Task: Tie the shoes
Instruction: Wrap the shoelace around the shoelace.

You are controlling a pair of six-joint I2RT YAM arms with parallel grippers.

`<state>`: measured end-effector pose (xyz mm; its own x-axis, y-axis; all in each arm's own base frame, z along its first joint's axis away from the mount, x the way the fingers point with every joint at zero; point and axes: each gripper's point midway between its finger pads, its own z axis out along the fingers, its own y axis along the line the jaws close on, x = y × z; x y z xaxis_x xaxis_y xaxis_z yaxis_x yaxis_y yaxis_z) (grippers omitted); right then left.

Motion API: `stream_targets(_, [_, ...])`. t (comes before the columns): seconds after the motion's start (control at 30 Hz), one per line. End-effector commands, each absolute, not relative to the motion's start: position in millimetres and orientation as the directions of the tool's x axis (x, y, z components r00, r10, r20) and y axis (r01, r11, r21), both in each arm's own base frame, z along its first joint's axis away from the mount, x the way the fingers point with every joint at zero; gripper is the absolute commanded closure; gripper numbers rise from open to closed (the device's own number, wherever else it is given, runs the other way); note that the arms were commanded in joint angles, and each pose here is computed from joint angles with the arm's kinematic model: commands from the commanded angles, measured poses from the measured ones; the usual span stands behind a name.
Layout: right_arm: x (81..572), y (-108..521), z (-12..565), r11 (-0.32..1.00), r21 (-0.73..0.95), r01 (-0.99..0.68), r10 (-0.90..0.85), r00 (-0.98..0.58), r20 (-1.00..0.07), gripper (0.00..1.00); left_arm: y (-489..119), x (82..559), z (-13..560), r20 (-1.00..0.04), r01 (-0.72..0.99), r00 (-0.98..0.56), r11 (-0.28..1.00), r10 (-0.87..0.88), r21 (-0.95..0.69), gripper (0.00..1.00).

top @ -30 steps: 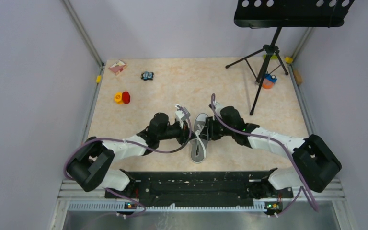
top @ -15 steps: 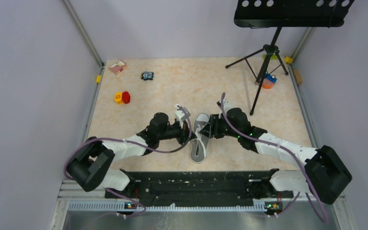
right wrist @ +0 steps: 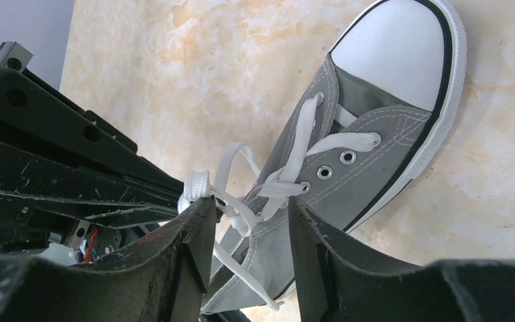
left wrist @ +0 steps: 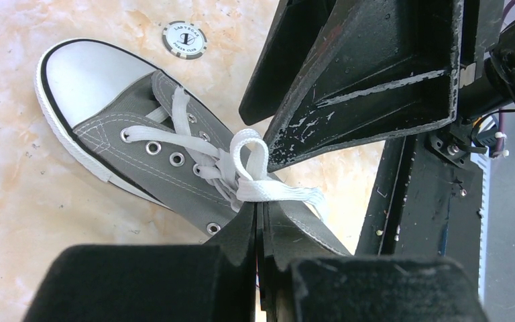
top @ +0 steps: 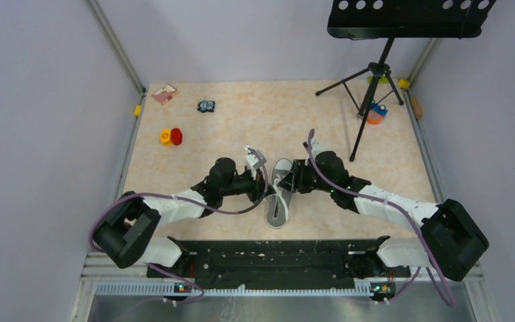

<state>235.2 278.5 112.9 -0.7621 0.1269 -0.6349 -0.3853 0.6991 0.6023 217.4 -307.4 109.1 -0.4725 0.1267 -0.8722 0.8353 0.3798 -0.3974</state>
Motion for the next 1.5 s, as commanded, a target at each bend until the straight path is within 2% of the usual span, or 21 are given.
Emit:
stream_targets(0.0, [232.9,283.0,126.0,0.667,0.615,-0.42,0.141,-0.74,-0.658,0.56,-313.6,222.6,127.9,-0.896,0.857,-0.434,0.349,0.092,-0.38,1.0])
stream_targets(0.2, [218.1,280.3,107.4,0.655,0.626,-0.424,0.102,-0.771,-0.628,0.67,-312.6,222.0,127.1,-0.895,0.855,-0.437,0.353,0.093,-0.381,1.0])
stream_targets(0.47, [212.8,293.2,119.0,0.59,0.641,-0.492,0.075,-0.757,-0.649,0.65,-312.3,223.2,128.7,-0.898,0.856,-0.43,0.357,0.092,-0.374,1.0])
stream_targets(0.83, [223.3,305.7,114.1,0.595,0.625,-0.505,0.045,-0.756,-0.653,0.66,-311.3,221.5,130.2,-0.898,0.857,-0.431,0.355,0.091,-0.375,1.0])
stream_targets(1.07, [233.7,305.4,117.4,0.62,0.612,-0.491,0.073,-0.74,-0.668,0.74,-310.8,220.0,130.4,-0.897,0.857,-0.432,0.351,0.093,-0.377,1.0])
stream_targets(1.47, [238.8,306.0,123.1,0.629,0.61,-0.482,0.089,-0.734,-0.673,0.76,-310.9,216.6,126.6,-0.889,0.854,-0.447,0.343,0.099,-0.391,1.0])
